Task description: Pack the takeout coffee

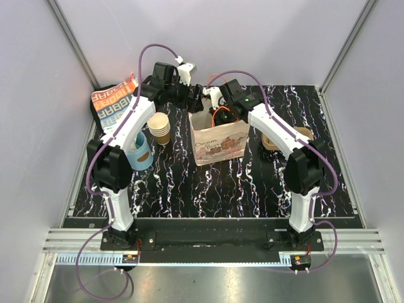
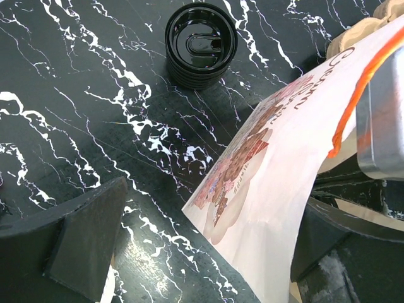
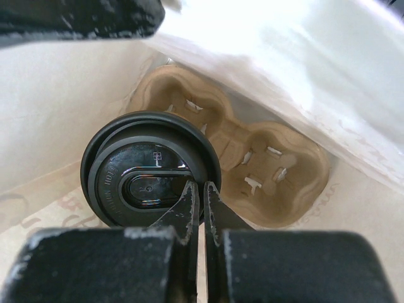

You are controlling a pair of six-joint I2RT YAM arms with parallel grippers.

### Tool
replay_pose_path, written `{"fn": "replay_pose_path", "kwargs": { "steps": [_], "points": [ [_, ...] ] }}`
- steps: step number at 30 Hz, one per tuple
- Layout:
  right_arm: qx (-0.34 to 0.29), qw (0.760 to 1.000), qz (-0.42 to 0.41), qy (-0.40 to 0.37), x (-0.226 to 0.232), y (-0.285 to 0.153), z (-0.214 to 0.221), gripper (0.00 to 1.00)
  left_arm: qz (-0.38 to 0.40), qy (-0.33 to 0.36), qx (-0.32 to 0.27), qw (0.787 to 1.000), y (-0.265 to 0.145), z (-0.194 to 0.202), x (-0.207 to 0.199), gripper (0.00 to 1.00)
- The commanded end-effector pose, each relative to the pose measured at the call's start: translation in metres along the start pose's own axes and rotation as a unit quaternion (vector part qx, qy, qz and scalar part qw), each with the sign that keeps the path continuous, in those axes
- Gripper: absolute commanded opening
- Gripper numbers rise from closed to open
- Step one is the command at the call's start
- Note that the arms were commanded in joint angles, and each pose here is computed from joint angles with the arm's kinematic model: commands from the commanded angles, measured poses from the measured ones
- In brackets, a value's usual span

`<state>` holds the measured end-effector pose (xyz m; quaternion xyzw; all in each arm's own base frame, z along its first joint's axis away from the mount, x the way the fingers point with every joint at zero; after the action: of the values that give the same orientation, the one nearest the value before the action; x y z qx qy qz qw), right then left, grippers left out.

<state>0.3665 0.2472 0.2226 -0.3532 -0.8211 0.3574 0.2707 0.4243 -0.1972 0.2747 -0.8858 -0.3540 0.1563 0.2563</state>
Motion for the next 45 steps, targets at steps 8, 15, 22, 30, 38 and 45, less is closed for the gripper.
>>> {"fn": "replay_pose_path", "kwargs": {
  "steps": [8,15,22,30,38,45],
  "points": [
    [-0.040,0.999,-0.013,-0.005,0.010,-0.003,-0.015,0.00,0.009,0.012,-0.040,0.999,-0.012,-0.016,-0.003,0.99],
    [-0.040,0.999,-0.015,-0.003,0.009,-0.001,-0.014,0.00,0.011,0.011,-0.039,0.999,-0.012,-0.016,-0.004,0.99],
    [-0.044,0.999,-0.015,0.000,0.010,-0.001,-0.014,0.00,0.016,0.011,-0.043,0.999,-0.014,-0.016,-0.006,0.99],
    [-0.043,0.999,-0.018,0.009,0.009,0.006,-0.011,0.00,0.020,0.012,-0.044,0.999,-0.014,-0.016,-0.008,0.99],
    [-0.045,0.999,-0.020,0.012,0.009,0.011,-0.010,0.00,0.023,0.010,-0.042,0.999,-0.012,-0.014,-0.008,0.99],
    [-0.049,0.999,-0.016,0.011,0.007,0.012,-0.011,0.00,0.025,0.011,-0.043,0.999,-0.013,-0.014,-0.008,0.99]
  ]
}}
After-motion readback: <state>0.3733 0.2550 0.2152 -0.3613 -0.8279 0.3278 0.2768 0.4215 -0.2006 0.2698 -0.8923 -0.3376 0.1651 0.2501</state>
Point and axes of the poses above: each gripper's point midway between its finger pads, its own y axis out along the fingers, its own x axis along the line the jaws close on, z = x × y, the point moved 7 cm from there along -y, back along the fingers, and after that the axes turned 9 degrees about y, right-handed, at the moved point
